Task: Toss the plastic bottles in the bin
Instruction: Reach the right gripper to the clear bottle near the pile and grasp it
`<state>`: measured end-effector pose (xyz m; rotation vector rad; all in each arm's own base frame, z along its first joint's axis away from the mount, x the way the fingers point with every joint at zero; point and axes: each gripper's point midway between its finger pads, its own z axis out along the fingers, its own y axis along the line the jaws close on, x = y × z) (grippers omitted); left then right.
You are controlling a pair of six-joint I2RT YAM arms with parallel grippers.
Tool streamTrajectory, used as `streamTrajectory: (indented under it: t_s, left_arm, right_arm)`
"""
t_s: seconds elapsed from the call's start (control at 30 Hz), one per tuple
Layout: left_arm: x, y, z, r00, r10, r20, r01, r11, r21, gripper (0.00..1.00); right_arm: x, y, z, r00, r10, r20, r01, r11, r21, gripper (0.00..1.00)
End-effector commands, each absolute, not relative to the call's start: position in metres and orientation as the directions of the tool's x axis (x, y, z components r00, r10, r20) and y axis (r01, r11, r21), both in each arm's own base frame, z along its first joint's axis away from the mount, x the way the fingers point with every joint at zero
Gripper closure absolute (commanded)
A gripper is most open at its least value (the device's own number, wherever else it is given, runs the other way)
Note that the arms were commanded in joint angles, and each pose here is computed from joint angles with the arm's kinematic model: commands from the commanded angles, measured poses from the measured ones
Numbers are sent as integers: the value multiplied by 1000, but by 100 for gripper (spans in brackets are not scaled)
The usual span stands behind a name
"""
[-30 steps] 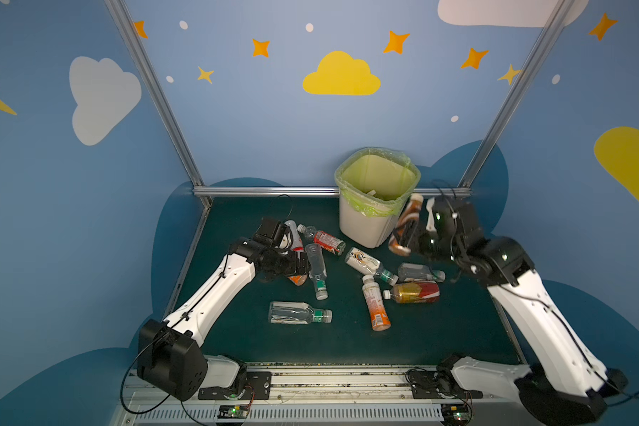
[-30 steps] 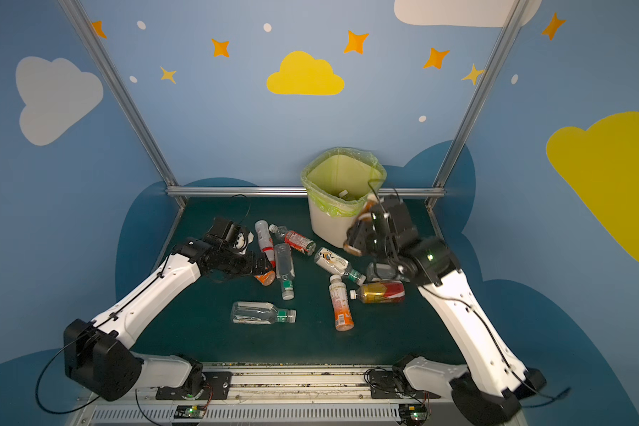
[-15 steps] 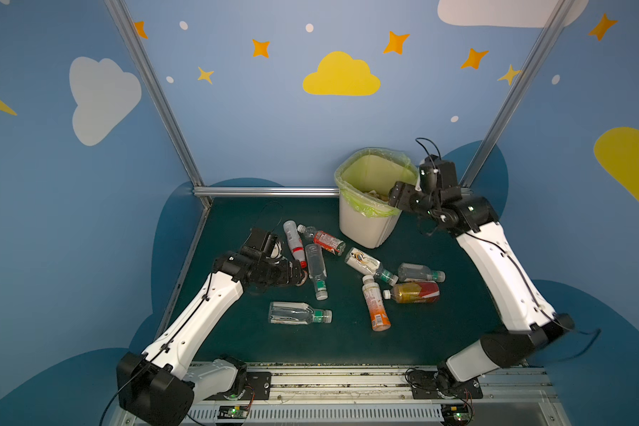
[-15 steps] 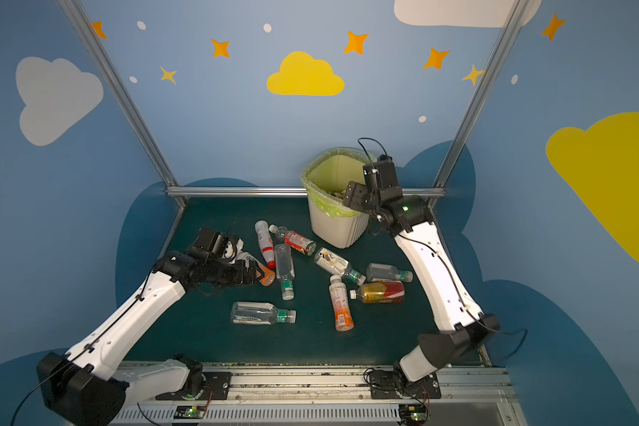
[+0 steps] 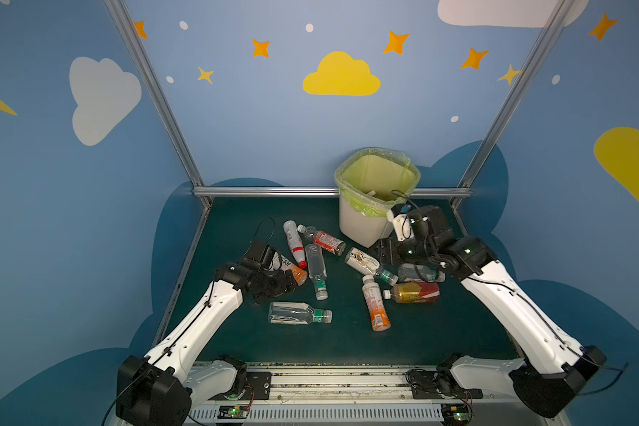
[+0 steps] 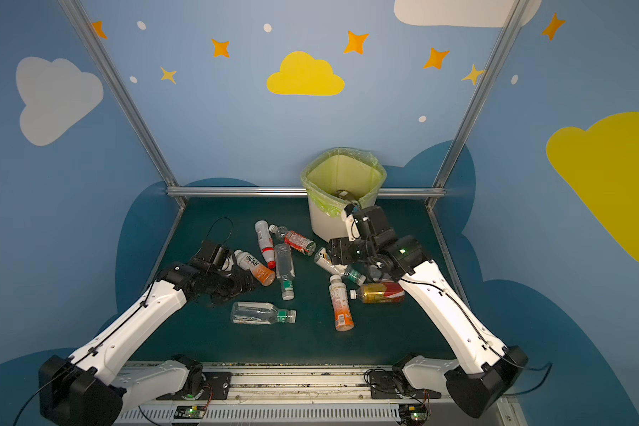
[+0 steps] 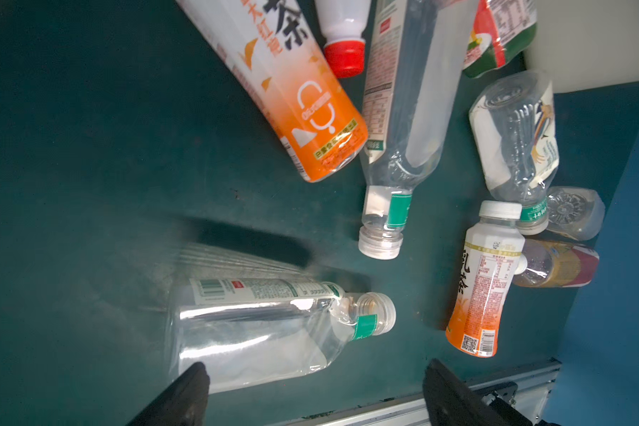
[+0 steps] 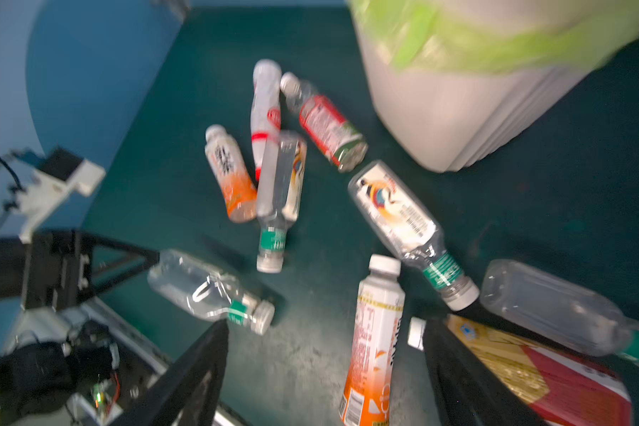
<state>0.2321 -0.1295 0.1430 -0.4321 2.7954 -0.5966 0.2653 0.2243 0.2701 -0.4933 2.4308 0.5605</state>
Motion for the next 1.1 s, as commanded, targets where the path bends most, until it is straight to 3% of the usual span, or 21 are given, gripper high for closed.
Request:
streamTrajectory:
  t_s: [0.0, 0.23, 0.47, 0.67, 1.07]
  left_arm:
    - [224, -119, 146, -894, -413, -175, -310, 850, -427, 11]
    - [207, -109, 140, -853, -499, -153, -394, 808, -437, 16]
    - [225, -99, 150, -823, -521, -227, -412, 822, -394, 26]
    - [238, -105, 157, -846, -490, -210, -396, 841, -369, 31]
    - [229, -103, 155, -847, -491, -202, -399, 840, -369, 24]
  right_arm:
    - [239, 253, 263, -708, -365, -605, -621, 730, 285, 17]
    - [231, 290, 242, -660, -467, -588, -709, 646, 282, 17]
    - [232, 307, 228, -701, -469, -537, -685, 651, 326, 17]
    - [232, 312, 217, -738, -461, -493, -649, 684, 332, 21]
    - [258, 345, 183, -798, -445, -408, -576, 762, 296, 19]
